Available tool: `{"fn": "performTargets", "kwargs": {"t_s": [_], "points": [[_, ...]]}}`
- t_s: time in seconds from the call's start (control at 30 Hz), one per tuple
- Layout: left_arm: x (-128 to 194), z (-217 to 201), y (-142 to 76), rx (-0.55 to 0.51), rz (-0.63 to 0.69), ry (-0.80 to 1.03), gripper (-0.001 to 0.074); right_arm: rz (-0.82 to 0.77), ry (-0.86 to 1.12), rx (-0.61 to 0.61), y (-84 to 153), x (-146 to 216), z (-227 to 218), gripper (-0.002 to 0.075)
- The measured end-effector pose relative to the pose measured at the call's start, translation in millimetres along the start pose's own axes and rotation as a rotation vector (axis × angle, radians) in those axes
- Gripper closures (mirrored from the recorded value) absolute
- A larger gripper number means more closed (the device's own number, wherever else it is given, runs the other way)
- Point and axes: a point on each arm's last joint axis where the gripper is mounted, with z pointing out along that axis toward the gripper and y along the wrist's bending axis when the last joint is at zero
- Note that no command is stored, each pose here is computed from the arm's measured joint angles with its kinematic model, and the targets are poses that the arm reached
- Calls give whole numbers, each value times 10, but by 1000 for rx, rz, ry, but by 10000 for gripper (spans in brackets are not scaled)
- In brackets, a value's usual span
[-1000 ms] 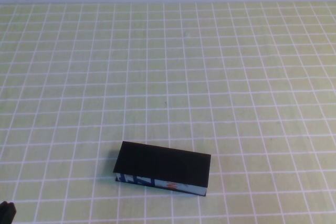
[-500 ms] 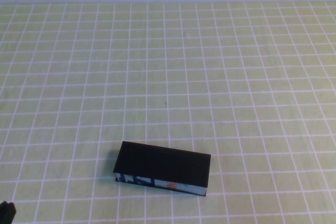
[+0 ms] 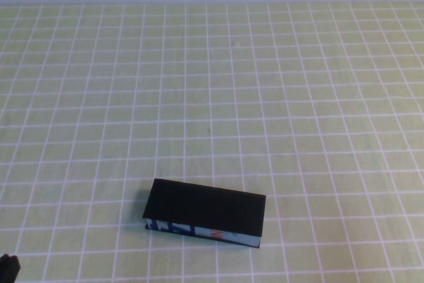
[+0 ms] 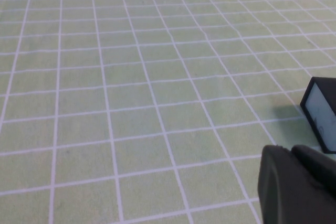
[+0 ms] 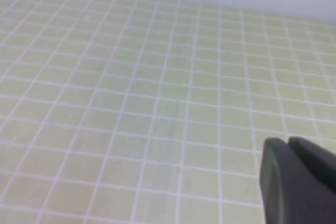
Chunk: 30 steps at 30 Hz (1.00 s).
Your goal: Return glasses to glasses case
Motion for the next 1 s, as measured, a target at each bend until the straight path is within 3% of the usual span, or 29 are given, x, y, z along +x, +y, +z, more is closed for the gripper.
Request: {"fn": "performTargets", "kwargs": {"t_s": [0.13, 0.37, 0.67, 1.0], "points": [[0, 0, 0, 0, 0, 0, 738, 36, -66, 109, -78, -6, -128, 743], [0, 0, 0, 0, 0, 0, 738, 49, -114, 151, -101, -4, -220, 743], [0, 0, 0, 0, 0, 0, 738, 121, -69, 7, 32, 143, -123, 743], [0, 0, 0, 0, 0, 0, 738, 194, -39, -48, 111, 775, 145, 743]]}}
